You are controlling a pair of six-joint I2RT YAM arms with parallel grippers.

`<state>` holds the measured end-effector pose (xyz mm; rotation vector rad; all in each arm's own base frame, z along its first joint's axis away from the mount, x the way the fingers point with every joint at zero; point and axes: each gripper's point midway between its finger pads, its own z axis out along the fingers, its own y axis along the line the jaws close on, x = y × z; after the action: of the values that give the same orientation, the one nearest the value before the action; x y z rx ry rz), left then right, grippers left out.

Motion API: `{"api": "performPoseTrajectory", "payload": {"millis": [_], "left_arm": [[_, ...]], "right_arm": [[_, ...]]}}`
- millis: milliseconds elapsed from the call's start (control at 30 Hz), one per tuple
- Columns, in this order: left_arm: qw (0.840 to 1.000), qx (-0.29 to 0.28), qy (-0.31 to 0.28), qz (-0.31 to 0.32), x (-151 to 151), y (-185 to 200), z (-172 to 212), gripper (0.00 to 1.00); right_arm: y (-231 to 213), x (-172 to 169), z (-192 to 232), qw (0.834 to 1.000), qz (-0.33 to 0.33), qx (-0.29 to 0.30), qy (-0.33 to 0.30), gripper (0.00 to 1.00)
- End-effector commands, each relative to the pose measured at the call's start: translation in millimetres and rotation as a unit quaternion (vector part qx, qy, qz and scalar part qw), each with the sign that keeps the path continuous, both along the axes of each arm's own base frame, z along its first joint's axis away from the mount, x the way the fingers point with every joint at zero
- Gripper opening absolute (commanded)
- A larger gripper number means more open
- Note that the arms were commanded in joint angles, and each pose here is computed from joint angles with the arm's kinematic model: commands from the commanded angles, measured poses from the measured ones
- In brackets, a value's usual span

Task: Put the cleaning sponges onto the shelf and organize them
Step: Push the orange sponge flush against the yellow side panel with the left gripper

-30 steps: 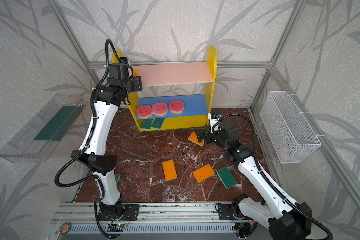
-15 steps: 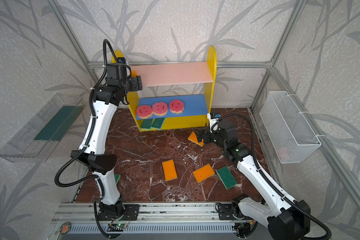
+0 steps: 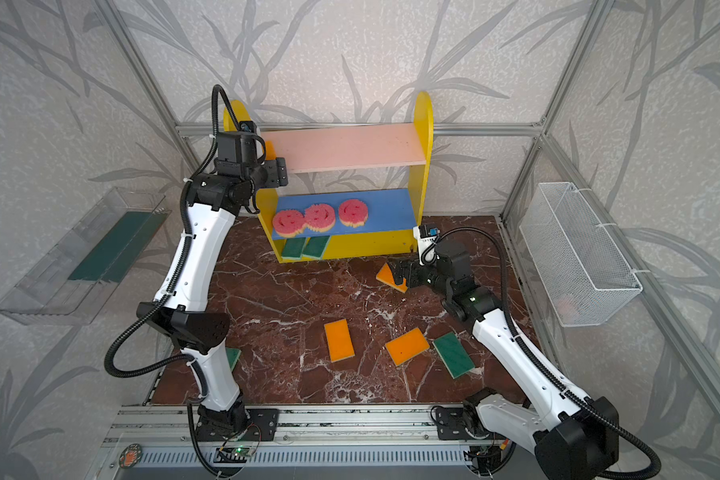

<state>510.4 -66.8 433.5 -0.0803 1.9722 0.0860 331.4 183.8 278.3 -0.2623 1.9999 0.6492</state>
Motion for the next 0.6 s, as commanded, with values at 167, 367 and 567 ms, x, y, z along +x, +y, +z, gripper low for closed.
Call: {"api": "performPoseTrajectory", "payload": {"millis": [167,367,567], "left_arm": [[0.999,0.032,-0.009,0.021,-10,1,12,0.93],[0.997,0.055,-0.008,0.049,-12,12,13,0.93],[0.994,0.077,0.001,0.078,-16,24,11,0.93]], "right_arm": [[2,0,8,1.000,0.005,0.010,-0.012,0.90],[3,0,6,1.000,0.007,0.010,-0.010,0.90],[5,1,5,1.000,0.011,0.013,-0.010,0.90]]}}
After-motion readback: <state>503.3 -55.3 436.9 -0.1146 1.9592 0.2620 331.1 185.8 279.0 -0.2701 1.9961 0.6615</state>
